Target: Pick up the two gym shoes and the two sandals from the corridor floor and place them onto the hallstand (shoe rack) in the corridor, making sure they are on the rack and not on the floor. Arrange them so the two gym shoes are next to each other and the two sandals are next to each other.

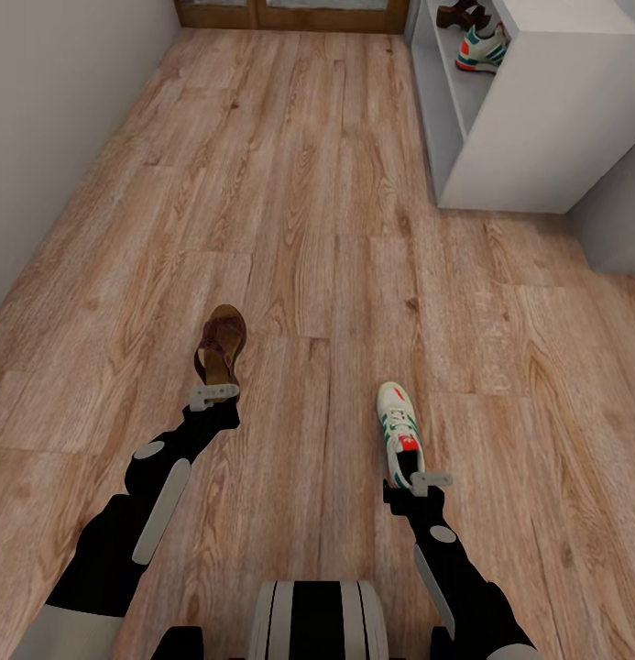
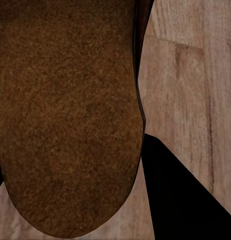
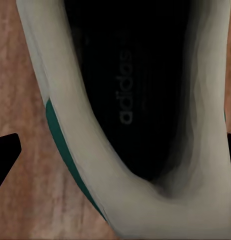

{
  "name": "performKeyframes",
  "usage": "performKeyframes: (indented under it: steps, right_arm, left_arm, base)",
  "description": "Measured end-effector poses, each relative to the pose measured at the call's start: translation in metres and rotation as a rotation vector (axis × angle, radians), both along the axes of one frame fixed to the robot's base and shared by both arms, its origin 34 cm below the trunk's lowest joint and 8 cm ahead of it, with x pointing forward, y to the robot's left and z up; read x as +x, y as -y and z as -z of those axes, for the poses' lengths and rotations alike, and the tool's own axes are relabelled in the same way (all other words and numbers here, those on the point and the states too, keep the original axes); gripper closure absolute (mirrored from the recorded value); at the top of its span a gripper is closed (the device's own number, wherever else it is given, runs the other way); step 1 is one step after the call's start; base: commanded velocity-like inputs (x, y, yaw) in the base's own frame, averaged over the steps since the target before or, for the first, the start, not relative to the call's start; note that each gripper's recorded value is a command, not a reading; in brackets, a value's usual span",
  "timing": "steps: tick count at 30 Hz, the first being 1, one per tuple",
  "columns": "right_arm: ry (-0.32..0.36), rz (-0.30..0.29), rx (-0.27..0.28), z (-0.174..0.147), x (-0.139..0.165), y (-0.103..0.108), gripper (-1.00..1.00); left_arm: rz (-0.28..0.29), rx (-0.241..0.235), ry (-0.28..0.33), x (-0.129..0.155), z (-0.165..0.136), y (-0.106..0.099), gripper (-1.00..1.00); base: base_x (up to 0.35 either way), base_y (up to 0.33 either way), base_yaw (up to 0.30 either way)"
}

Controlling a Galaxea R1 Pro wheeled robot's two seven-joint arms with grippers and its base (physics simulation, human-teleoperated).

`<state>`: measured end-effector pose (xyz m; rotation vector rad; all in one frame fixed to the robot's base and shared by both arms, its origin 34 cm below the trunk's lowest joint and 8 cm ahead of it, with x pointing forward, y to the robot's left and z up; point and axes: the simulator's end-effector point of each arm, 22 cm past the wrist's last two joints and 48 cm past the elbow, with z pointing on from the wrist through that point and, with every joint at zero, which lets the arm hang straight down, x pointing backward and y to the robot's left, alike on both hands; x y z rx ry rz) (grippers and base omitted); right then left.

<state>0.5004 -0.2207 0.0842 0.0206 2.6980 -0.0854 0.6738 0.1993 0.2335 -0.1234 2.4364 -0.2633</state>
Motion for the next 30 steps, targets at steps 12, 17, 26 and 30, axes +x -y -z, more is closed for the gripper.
performKeyframes:
  steps: [12,17,26,30]
  right_arm:
    - [0.000,-0.002,0.000,0.000,0.000,0.000,1.00]
    - [0.001,-0.002,0.000,0.000,0.000,0.000,1.00]
    - [0.001,-0.001,0.000,0.000,0.000,0.000,1.00]
    - [0.017,-0.001,0.000,-0.007,0.007,0.001,1.00]
  left_arm:
    - [0.000,0.000,0.000,0.000,0.000,0.000,1.00]
    - [0.000,-0.001,0.001,0.000,0.000,0.000,1.00]
    - [-0.001,0.000,0.001,0.000,0.000,0.000,1.00]
    - [-0.001,0.000,0.017,0.005,-0.011,-0.001,1.00]
  base:
    - [0.002,0.000,0.000]
    - [0.000,0.000,0.000]
    - [0.000,0.000,0.000]
    - [0.000,0.000,0.000]
